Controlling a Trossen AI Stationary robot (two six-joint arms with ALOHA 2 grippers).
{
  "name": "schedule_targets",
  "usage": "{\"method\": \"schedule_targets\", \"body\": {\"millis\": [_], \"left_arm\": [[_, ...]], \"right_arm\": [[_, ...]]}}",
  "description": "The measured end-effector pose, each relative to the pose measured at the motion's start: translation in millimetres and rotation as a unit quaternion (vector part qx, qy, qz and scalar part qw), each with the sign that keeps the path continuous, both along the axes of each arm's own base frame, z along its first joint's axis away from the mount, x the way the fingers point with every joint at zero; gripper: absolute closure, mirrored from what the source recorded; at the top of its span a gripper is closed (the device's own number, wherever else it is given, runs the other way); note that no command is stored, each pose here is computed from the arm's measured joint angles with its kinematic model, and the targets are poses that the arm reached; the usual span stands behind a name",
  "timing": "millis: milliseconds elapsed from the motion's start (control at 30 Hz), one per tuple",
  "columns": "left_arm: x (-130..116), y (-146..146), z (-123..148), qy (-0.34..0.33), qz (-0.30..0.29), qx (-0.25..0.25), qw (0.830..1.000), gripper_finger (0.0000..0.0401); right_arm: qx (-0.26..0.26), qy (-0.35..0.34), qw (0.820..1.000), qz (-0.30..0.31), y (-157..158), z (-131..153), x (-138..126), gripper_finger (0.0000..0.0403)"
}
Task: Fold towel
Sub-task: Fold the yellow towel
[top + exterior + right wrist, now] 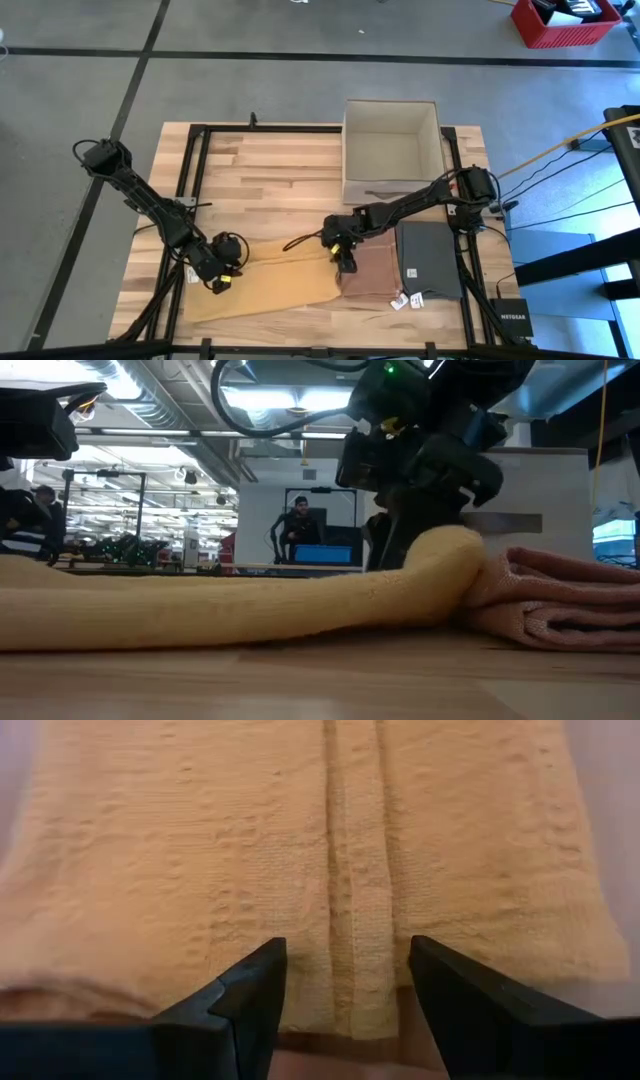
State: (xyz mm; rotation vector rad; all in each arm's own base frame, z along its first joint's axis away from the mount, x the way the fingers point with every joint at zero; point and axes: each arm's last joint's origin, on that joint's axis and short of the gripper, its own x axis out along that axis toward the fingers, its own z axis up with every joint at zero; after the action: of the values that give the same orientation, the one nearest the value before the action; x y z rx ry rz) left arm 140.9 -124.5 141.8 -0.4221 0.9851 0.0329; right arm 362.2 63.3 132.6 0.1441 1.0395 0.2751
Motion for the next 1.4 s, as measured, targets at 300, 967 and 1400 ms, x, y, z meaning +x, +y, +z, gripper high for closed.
{"method": "schedule_targets", "body": {"millis": [300, 967, 1400], "left_arm": [[0, 0, 0, -0.001, 0.002, 0.0, 1.0, 0.0263], [2, 1, -2, -0.015, 0.022, 0.027, 0.999, 0.0263], [2, 1, -2, -0.015, 0.021, 0.028, 0.999, 0.0263]], "right_arm": [[0.048, 0.013, 0.998, 0.028, 3, 0, -2, 0.0187], [-0.091, -0.021, 0.996, 0.0, 26, -3, -4, 0.0279], [-0.085, -0.034, 0.996, -0.009, 25, 16, -9, 0.037]]}}
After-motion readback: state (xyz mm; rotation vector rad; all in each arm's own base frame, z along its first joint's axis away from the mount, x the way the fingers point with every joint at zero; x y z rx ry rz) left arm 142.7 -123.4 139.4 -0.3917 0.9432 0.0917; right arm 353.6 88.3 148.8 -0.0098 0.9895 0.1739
